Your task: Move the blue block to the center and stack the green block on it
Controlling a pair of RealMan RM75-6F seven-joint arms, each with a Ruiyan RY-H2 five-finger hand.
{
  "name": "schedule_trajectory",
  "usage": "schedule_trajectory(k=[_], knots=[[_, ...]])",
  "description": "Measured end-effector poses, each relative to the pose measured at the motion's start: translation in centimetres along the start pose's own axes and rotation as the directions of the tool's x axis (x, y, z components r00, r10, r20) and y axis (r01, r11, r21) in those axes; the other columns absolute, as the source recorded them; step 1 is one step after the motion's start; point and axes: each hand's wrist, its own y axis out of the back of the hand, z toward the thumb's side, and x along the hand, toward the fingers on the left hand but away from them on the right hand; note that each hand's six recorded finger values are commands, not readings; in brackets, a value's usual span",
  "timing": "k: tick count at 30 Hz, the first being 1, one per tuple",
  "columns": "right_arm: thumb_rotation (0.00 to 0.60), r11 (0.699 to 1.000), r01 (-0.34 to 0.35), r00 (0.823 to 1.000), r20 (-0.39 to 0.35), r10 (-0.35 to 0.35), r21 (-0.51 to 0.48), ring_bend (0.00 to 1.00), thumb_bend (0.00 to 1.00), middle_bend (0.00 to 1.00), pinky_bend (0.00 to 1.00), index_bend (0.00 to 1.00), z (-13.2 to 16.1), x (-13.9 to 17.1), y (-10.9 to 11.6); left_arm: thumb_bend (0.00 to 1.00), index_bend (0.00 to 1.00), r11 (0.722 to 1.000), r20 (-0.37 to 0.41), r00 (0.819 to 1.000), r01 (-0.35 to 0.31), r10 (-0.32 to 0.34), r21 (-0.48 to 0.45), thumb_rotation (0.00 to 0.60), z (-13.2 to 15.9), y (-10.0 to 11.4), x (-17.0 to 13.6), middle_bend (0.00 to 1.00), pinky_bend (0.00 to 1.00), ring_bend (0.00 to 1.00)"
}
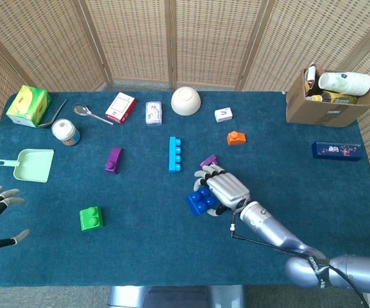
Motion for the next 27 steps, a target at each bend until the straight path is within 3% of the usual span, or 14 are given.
schedule_trajectory(k=[16,27], knots=[[0.599,0.997,-0.063,0.992,-0.103,0.067,0.047,0.00,0.23,0.16,0.00,0.44,5.1,-3.6,-3.2,0.24,0.31,1.000,-0.024,1.000,0.004,-0.005,-0.017,0.597,-1.3,-0.3,-0.7,0.21,0.00,0.04],[0.598,0.991,-0.087,0.989,-0.110,0.098,0.100,0.00,0.23,0.16,0.00,0.44,6.6,-5.9,-5.0,0.24,0.31,1.000,-0.034,0.999,0.004,-0.005,-0.023,0.596,-1.8,-0.4,-1.0,0.21,0.00,0.04]])
